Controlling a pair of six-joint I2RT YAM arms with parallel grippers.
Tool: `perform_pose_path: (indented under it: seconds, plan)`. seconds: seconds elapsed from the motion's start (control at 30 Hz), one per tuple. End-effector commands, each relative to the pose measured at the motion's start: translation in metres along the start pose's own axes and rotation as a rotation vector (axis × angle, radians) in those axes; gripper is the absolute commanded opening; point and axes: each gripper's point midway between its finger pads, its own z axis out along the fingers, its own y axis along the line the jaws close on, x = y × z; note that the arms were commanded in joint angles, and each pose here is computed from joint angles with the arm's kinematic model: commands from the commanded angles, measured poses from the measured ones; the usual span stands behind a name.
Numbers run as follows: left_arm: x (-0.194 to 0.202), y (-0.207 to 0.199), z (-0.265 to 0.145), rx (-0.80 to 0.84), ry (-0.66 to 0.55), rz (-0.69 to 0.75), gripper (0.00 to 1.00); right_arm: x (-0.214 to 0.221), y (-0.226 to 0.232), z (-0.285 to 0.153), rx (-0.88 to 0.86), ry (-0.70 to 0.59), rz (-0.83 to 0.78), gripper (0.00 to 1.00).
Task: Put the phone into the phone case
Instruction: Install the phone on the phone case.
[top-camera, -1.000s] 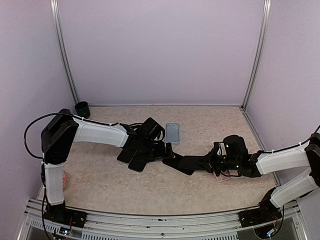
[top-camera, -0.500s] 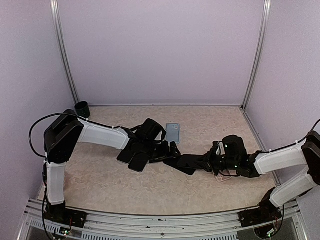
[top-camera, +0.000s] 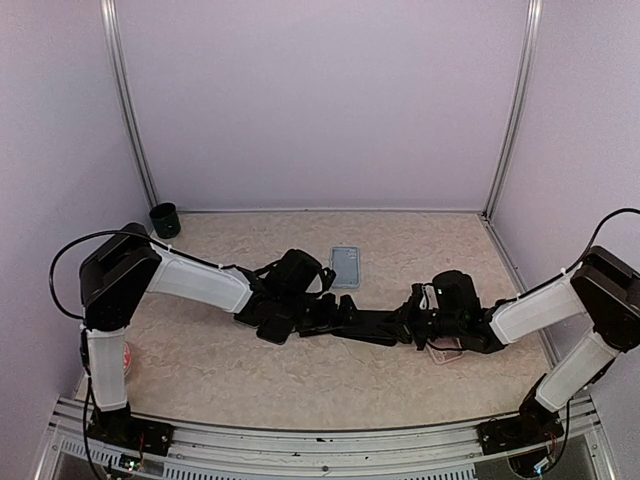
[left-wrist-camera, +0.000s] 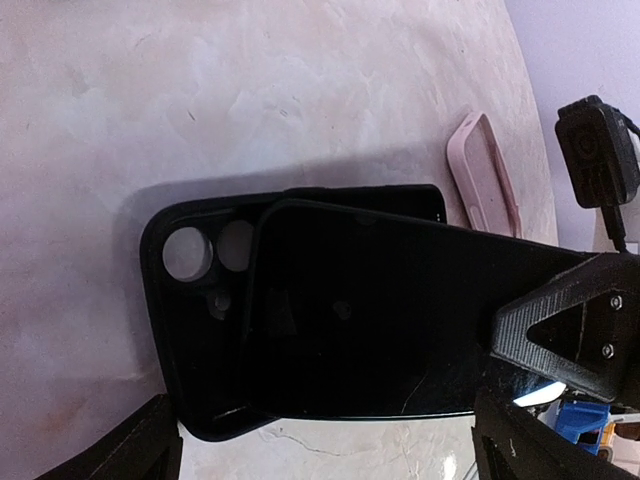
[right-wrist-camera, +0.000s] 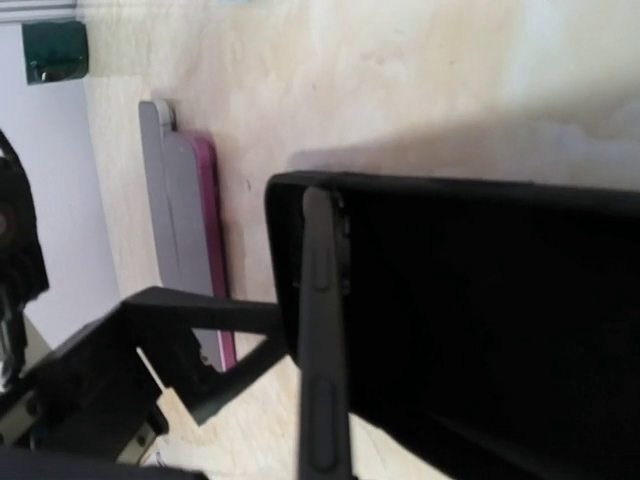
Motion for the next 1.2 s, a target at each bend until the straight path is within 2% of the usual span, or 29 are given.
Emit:
perform_pose_path:
  seconds: [0.0, 0.23, 0.67, 1.17]
  plan:
    - [0.016, -0.016, -0.005, 0.057, 0.041, 0.005, 0.99, 0.002, 0.018, 0.008, -0.068, 0.029, -0.010, 0.00]
    - [0.017, -0.007, -0.014, -0.001, 0.017, 0.024, 0.99, 0.015, 0.017, 0.019, -0.085, 0.128, -0.054, 0.00]
    - [-0.021, 0.011, -0.030, -0.061, -0.080, 0.013, 0.99, 0.031, 0.010, 0.041, -0.086, 0.280, -0.173, 0.00]
    - [-0.026, 0.005, -0.010, -0.040, -0.058, 0.023, 0.99, 0.033, 0.013, 0.039, -0.071, 0.311, -0.173, 0.00]
